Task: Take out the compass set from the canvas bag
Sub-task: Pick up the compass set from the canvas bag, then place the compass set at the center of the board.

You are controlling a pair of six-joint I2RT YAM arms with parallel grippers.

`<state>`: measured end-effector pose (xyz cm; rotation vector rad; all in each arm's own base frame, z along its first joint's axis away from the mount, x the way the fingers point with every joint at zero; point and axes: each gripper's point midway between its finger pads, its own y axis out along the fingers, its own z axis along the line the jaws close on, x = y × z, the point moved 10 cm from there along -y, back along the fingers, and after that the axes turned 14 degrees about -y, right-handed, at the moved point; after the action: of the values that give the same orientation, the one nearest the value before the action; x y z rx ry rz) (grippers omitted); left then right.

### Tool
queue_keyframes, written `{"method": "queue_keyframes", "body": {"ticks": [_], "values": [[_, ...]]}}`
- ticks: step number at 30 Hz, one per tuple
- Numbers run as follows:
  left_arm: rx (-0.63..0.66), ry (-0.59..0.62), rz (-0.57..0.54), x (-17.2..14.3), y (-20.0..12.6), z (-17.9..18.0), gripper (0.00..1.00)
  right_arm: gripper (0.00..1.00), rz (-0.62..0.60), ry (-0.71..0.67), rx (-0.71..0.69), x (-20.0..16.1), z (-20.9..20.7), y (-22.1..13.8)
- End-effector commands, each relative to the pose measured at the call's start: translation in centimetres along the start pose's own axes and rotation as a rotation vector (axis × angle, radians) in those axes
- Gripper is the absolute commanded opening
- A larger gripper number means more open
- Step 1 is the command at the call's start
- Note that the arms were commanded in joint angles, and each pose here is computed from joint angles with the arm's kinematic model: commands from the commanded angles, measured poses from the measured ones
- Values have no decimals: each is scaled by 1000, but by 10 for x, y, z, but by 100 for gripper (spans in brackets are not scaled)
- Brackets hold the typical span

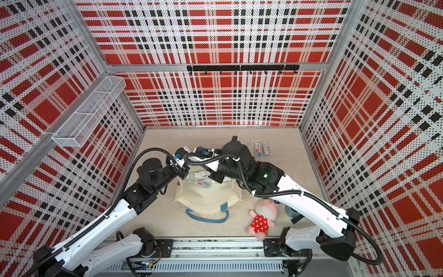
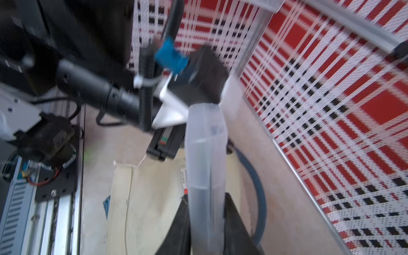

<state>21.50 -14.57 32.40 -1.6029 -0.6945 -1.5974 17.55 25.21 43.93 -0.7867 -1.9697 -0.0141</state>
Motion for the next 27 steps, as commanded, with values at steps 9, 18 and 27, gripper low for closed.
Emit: {"method": "queue_keyframes", "body": {"ticks": [9,18,27], "values": [[-9,-10,-144,26,0,3,0,13,394,488,-427,-150,-140,-25],[-22,-12,-139,27,4,2,0,13,893,833,-538,-337,-178,-9],[-18,-10,-148,27,-1,4,0,14,1079,921,-511,-433,-190,12]]}}
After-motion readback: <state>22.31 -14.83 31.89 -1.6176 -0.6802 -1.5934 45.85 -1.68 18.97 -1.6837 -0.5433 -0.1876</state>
